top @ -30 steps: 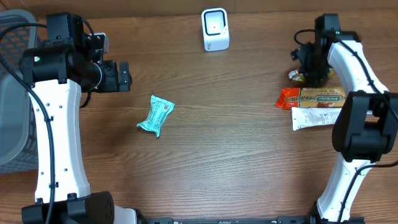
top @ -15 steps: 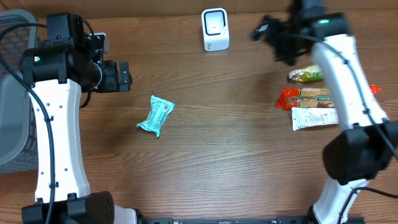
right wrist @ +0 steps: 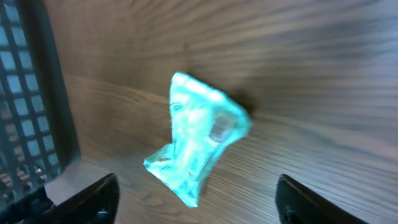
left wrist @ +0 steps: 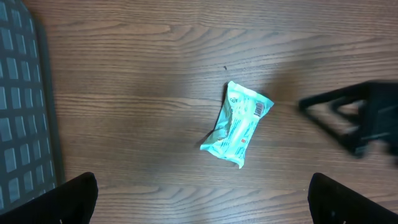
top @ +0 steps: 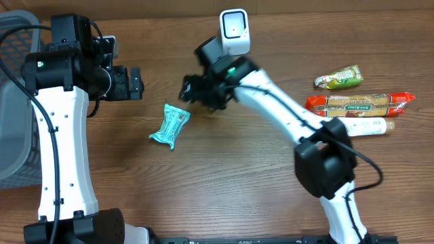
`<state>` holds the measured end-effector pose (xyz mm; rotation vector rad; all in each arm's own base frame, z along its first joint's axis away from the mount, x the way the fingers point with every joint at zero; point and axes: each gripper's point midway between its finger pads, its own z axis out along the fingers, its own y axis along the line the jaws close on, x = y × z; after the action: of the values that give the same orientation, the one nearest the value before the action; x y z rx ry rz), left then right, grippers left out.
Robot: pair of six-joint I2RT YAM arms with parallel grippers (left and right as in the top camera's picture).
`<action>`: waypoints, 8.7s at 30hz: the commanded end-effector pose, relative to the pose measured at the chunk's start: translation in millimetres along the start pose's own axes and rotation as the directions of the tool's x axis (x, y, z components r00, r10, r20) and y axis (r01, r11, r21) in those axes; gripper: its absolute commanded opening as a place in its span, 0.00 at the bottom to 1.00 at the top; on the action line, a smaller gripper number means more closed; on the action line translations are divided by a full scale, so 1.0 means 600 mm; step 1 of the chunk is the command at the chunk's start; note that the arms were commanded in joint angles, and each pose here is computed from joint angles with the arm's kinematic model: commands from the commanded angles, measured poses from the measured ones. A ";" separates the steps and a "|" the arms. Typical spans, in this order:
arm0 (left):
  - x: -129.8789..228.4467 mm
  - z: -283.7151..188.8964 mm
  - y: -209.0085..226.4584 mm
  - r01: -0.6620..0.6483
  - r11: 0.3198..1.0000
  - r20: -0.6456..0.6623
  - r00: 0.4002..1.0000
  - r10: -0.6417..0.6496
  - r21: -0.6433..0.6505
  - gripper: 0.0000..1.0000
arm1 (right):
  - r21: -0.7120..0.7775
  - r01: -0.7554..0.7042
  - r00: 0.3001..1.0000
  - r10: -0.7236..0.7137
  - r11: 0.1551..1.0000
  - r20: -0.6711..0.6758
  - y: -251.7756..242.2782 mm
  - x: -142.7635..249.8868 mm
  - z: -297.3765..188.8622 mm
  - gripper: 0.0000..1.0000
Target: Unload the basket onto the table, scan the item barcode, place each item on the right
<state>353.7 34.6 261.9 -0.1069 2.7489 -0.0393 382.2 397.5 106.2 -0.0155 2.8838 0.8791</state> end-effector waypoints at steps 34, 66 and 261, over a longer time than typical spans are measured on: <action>0.001 0.002 -0.001 -0.019 1.000 -0.003 1.000 0.019 0.009 0.99 | 0.080 0.116 0.986 -0.105 0.990 -0.129 -0.038 0.084 0.161 0.35; 0.001 0.002 -0.001 -0.019 1.000 -0.003 1.000 0.019 0.009 1.00 | 0.160 0.559 0.790 -0.464 0.814 -0.400 -0.218 0.004 -0.066 0.42; 0.001 0.002 -0.001 -0.019 1.000 -0.003 1.000 0.019 0.009 1.00 | -0.095 0.491 0.821 -0.497 0.866 -0.282 -0.356 -0.039 -0.050 0.76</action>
<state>353.6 34.6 261.9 -0.1069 2.7492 -0.0393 425.4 194.5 28.8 -0.9358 2.8767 0.7401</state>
